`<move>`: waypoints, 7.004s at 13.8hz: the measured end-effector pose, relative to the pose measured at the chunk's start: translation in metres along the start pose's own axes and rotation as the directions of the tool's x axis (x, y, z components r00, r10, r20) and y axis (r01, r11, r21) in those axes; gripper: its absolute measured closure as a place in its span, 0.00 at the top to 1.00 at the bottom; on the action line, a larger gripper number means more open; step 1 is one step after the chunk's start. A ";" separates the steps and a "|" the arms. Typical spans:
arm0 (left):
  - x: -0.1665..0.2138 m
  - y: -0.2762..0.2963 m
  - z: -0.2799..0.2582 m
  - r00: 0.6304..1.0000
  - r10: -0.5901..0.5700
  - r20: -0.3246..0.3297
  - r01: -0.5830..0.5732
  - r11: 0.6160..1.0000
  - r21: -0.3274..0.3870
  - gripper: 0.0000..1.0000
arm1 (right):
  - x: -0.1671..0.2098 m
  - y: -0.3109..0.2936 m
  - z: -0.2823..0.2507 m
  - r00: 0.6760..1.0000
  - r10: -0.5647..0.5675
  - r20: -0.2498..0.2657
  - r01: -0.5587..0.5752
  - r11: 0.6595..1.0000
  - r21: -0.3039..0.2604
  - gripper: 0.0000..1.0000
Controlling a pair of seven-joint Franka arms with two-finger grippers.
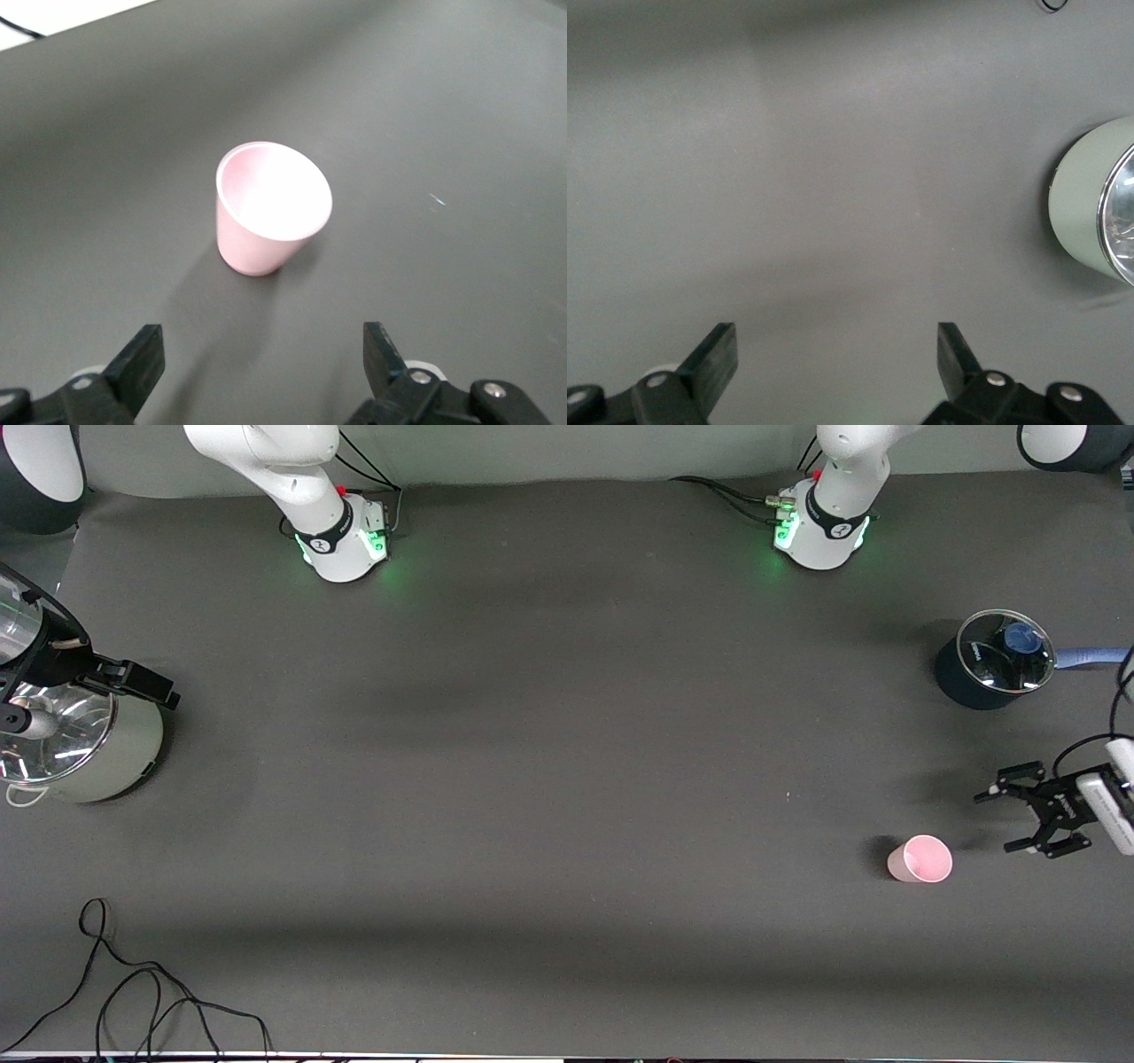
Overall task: Transfer pink cup from left to right arm
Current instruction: 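Move the open left gripper down toward the pink cup, then lower the left gripper around the pink cup rim and close it, then lift the pink cup with the left gripper toward the table middle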
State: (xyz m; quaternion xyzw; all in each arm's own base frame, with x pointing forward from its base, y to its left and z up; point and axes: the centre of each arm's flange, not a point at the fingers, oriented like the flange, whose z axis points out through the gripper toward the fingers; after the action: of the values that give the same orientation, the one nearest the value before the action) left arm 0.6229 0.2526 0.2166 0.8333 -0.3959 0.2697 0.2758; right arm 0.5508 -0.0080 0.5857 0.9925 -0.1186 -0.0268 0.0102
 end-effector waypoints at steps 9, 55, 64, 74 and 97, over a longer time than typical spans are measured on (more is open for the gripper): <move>-0.044 0.029 0.064 0.985 0.033 -0.168 -0.017 0.995 0.098 1.00 | 0.000 0.000 0.000 1.000 0.000 0.001 0.000 1.000 0.000 1.00; -0.058 0.032 0.138 0.926 0.054 -0.372 0.014 0.984 0.177 1.00 | 0.000 0.003 -0.003 1.000 0.006 0.002 -0.006 1.000 0.001 1.00; -0.049 0.026 0.142 0.922 0.070 -0.382 0.000 0.983 0.181 0.67 | 0.000 0.003 -0.003 1.000 0.006 0.002 -0.006 1.000 0.001 1.00; 0.015 0.001 0.087 0.943 0.042 -0.331 0.016 0.985 0.170 0.67 | 0.000 0.003 -0.003 1.000 0.006 0.002 -0.006 1.000 0.001 1.00; 0.432 0.472 0.290 0.818 -0.317 -0.480 0.468 0.852 0.233 0.67 | -0.001 0.000 -0.004 1.000 -0.001 0.002 0.001 1.000 0.001 1.00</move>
State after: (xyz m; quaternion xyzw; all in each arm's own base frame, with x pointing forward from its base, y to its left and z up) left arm 0.5423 -0.4155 0.4181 0.8532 -0.0899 0.4449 0.2570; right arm 0.5501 -0.0072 0.5898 0.9926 -0.1182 -0.0276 0.0097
